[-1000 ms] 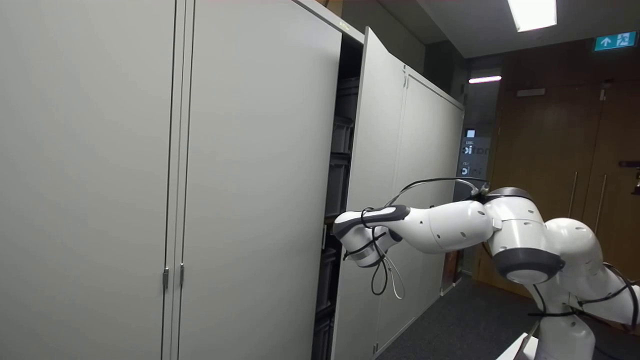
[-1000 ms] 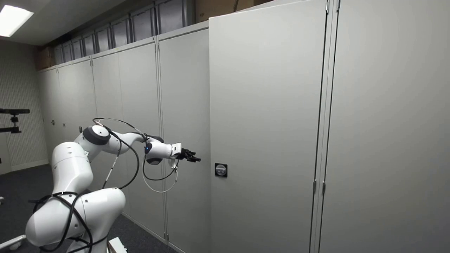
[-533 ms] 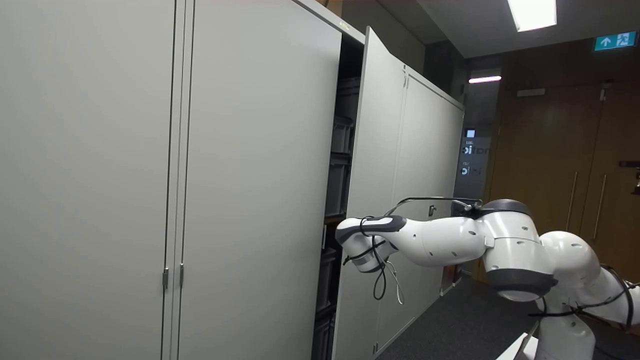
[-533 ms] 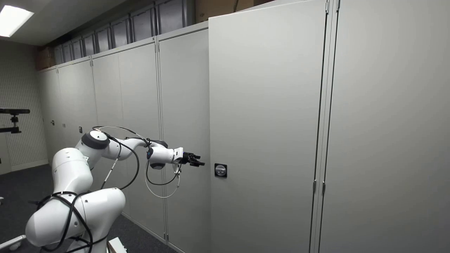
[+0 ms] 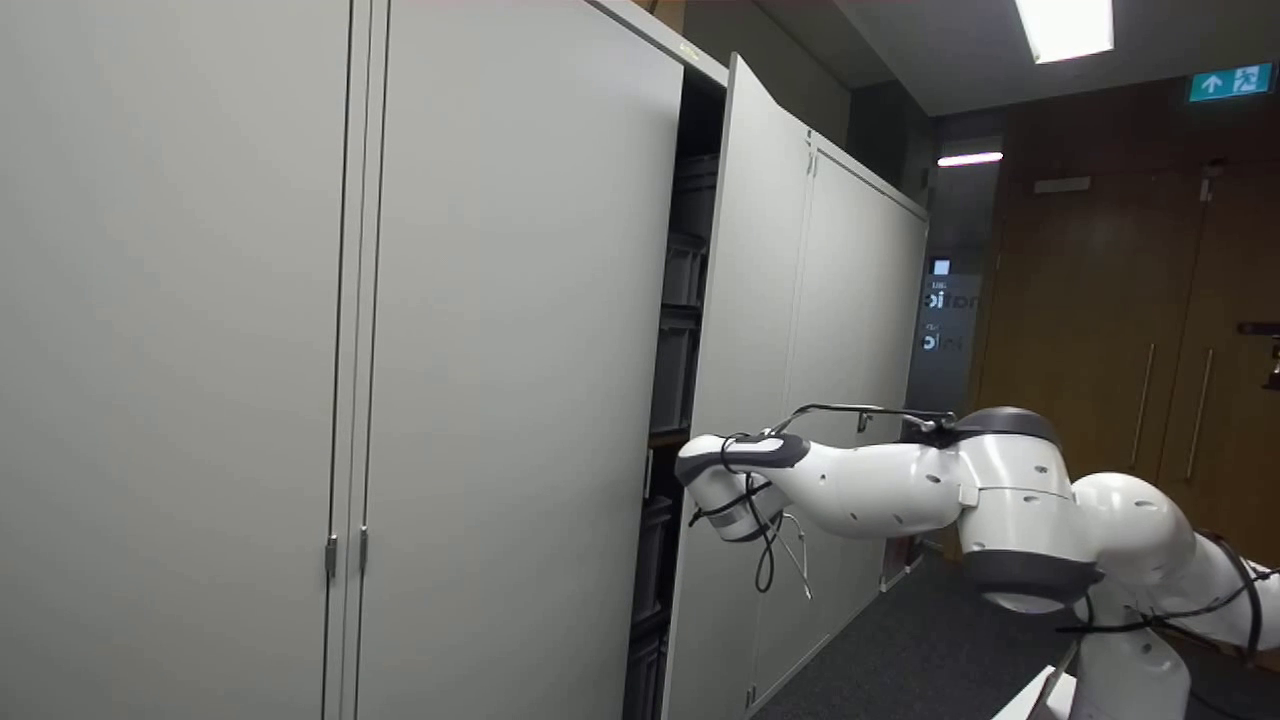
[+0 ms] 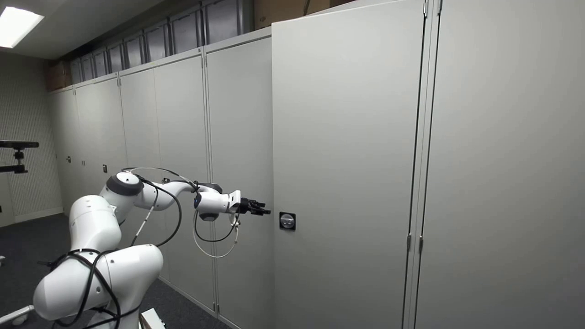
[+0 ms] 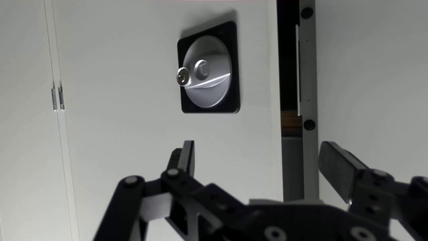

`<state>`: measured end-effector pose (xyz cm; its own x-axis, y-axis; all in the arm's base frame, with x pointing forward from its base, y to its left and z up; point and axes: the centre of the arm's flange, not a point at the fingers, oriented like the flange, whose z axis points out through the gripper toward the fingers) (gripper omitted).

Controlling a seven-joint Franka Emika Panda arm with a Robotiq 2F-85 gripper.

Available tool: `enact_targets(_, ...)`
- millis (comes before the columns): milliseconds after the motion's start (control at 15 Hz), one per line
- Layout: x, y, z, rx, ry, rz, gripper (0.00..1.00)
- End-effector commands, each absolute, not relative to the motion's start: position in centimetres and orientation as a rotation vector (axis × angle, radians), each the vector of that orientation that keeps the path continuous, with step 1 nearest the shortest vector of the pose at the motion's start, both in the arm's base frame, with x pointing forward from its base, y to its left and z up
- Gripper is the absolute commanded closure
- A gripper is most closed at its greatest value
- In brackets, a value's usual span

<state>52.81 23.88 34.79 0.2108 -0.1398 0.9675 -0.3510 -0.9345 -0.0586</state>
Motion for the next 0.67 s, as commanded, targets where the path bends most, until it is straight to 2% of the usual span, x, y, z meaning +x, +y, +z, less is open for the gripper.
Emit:
enact_targets(0,54.7,27.7,37.9,2.227,-0.487,1.793,0.0)
enact_targets(600,56.1,28.5,38.6,2.199,-0.494,1.821,0.0)
